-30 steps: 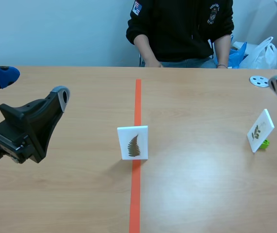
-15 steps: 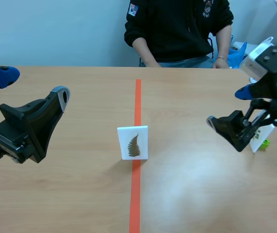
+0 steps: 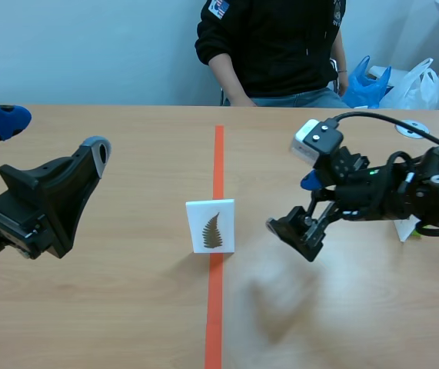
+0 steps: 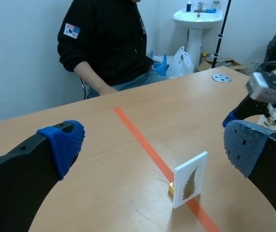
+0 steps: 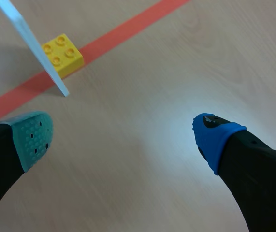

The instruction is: Sort the leaf by its shape. The table is split by an orange tape line. A compound leaf with several leaflets goes to the left side, a simple leaf with one blade goes to the right side. Return to the home posture when a red brick is placed on the table.

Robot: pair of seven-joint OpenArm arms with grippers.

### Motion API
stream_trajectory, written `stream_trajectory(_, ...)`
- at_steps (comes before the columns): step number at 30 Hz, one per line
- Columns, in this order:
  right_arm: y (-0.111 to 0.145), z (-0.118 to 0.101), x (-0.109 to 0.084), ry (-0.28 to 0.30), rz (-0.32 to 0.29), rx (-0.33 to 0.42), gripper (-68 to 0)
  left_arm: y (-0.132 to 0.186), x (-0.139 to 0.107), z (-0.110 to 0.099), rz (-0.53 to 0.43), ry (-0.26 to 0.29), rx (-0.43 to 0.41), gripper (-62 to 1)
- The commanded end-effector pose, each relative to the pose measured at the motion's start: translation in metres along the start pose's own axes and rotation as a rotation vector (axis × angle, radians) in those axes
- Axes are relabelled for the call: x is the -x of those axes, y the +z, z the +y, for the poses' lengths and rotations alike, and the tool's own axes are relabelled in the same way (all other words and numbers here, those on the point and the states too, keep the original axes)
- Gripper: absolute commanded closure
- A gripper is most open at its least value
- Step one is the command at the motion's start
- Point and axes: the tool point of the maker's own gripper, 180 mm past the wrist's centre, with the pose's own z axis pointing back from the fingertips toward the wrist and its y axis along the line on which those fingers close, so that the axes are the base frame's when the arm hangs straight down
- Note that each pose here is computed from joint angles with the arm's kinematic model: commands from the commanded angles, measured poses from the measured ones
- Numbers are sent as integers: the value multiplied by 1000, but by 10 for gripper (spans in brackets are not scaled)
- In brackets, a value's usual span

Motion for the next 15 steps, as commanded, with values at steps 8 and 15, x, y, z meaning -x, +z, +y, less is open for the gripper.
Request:
stream_trajectory(8, -35, 26, -37, 51, -73, -72, -591, -1, -7, -2, -28, 5, 5, -617)
stream_trajectory(15, -59, 50, -51, 57, -97, -121, -590, -1, -7, -2, -28, 5, 5, -617)
